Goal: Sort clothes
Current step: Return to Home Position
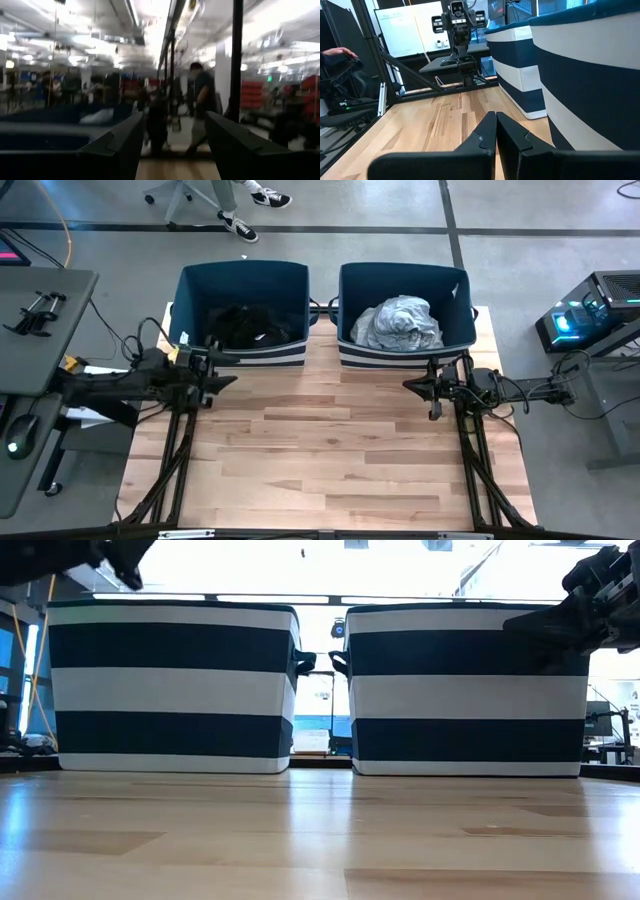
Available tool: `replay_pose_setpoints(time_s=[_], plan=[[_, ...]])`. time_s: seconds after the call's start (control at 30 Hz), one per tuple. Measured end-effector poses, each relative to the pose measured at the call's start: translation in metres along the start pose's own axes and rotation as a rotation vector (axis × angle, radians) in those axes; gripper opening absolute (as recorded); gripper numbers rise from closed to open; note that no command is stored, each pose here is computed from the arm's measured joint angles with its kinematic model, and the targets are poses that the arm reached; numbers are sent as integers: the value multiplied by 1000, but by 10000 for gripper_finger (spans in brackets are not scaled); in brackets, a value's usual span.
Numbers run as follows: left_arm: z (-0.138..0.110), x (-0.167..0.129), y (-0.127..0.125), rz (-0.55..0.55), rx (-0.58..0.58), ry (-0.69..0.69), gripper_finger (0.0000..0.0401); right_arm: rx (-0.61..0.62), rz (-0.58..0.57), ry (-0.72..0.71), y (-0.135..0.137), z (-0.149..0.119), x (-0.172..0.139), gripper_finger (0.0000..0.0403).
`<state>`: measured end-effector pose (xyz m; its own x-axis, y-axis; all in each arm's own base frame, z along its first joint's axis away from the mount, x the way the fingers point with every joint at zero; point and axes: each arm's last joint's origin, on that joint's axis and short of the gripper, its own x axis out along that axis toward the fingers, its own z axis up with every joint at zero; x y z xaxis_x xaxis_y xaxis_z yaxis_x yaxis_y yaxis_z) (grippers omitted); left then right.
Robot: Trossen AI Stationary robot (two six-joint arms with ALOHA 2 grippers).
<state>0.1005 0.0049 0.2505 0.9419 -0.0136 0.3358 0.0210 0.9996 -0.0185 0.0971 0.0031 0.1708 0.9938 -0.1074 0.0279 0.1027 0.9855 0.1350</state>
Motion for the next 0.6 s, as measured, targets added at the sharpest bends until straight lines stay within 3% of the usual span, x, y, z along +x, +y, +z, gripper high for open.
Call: replay_pose_setpoints(time_s=[0.17, 0.33, 0.5, 0.6], plan=[[-15, -14, -1, -23, 66, 7, 193, 0, 0, 0, 0, 0, 0, 0], [-35, -25, -3, -73, 90, -94, 193, 0, 0, 0, 0, 0, 0, 0], [-38, -26, -5, -129, 133, -68, 193, 0, 0, 0, 0, 0, 0, 0], [-45, -26, -6, -143, 170, 18, 193, 0, 0, 0, 0, 0, 0, 0]])
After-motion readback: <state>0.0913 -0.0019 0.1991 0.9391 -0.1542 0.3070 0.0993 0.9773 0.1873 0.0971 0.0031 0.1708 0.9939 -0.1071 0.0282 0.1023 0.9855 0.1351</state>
